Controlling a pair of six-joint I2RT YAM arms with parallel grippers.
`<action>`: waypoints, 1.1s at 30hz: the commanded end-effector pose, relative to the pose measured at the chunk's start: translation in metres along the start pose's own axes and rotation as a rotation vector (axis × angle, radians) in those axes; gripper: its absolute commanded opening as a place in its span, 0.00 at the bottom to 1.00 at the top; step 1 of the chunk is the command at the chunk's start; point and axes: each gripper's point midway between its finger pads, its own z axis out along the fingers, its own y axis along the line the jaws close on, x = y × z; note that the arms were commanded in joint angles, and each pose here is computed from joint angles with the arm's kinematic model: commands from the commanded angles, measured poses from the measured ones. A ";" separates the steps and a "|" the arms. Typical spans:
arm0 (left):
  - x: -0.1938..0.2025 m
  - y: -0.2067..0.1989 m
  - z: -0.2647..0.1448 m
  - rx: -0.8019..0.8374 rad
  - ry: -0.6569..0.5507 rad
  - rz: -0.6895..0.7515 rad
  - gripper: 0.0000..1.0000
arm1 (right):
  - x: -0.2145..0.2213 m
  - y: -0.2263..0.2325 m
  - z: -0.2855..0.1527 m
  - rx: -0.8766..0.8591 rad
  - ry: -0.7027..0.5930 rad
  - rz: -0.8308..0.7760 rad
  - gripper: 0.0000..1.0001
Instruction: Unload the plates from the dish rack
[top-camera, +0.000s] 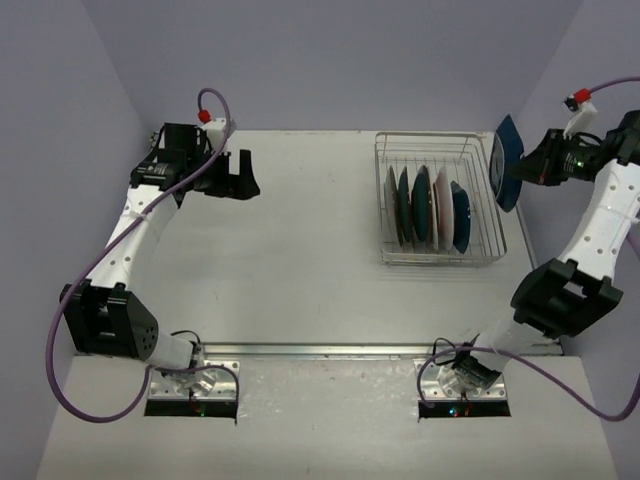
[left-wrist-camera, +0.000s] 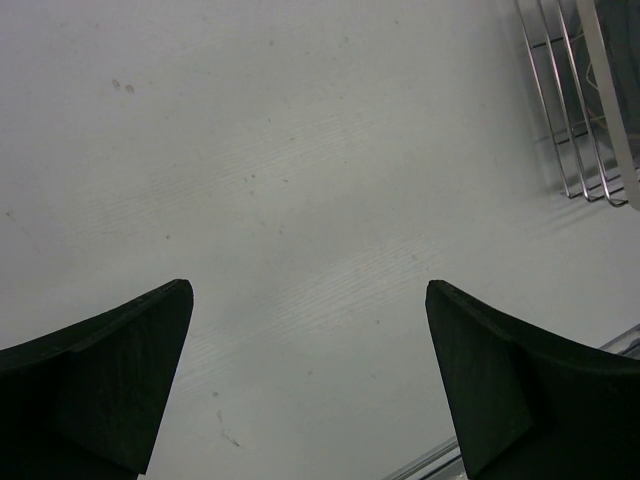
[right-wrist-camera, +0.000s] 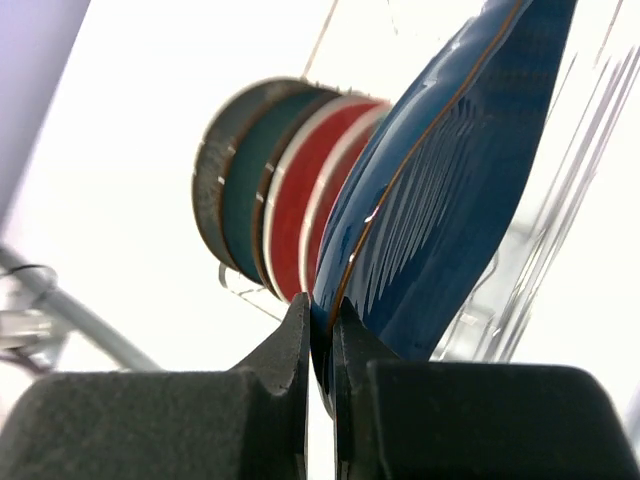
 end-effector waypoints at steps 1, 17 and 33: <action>-0.047 -0.021 -0.034 0.034 -0.185 0.043 1.00 | -0.047 0.062 -0.023 -0.049 -0.176 -0.283 0.00; -0.072 -0.083 -0.091 0.302 -0.227 0.200 1.00 | 0.021 0.238 0.050 -0.300 -0.172 -1.490 0.00; 0.013 -0.159 -0.074 0.538 0.147 0.335 0.90 | 0.128 0.303 0.119 -0.508 -0.362 -2.412 0.00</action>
